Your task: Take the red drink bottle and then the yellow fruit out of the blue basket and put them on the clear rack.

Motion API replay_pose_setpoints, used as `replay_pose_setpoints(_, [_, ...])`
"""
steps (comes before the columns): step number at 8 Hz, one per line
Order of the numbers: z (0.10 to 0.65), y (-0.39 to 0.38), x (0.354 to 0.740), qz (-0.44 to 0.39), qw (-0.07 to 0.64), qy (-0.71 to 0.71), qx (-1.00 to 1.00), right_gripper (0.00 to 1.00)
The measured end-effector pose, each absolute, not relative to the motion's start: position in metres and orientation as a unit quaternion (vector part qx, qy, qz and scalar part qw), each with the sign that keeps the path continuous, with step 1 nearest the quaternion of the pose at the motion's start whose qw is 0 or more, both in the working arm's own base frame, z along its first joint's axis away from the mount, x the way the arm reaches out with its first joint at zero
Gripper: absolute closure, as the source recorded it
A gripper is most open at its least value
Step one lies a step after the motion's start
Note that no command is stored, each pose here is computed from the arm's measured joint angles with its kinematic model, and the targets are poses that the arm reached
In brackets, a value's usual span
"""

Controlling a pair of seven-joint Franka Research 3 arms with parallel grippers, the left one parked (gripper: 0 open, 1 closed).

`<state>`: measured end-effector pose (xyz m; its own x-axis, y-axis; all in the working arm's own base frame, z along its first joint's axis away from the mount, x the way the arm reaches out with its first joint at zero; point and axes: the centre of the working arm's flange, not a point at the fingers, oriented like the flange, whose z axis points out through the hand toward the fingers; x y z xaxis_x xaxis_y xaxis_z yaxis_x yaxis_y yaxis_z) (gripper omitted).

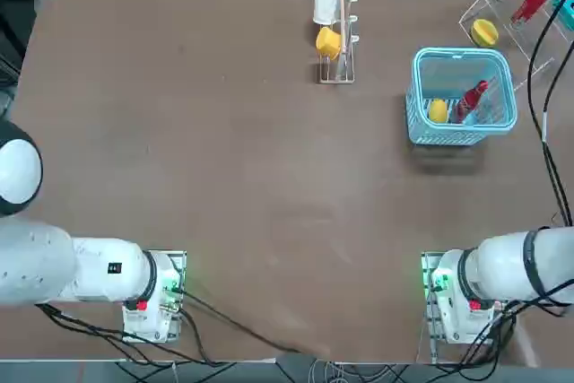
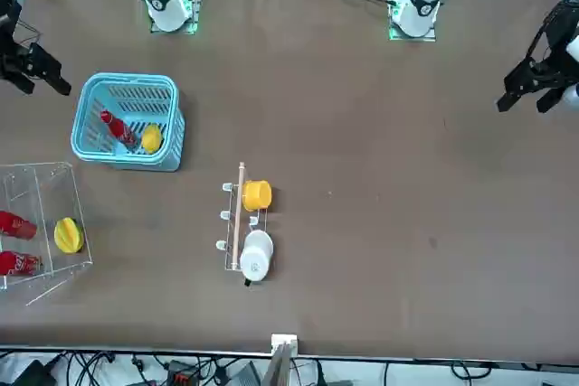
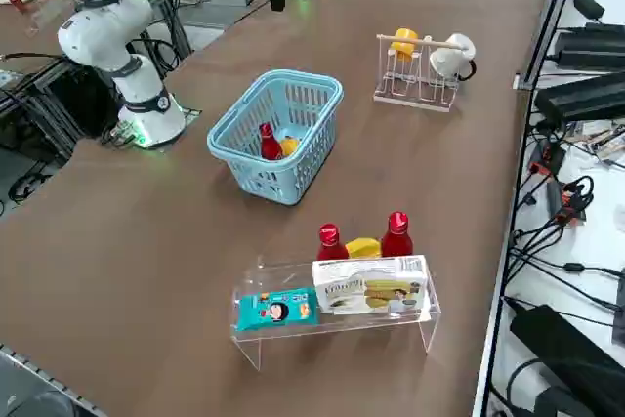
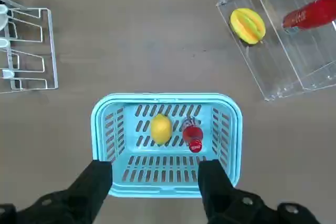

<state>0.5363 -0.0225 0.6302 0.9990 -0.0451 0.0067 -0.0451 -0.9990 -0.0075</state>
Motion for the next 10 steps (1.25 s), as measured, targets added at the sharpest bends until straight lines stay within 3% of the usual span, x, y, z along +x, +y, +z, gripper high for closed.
replay_pose_setpoints(6, [0.621, -0.028, 0.537, 0.011, 0.002, 0.027, -1.000, 0.00])
replay_pose_setpoints(10, [0.547, -0.030, 0.546, 0.025, -0.007, 0.018, -0.999, 0.00])
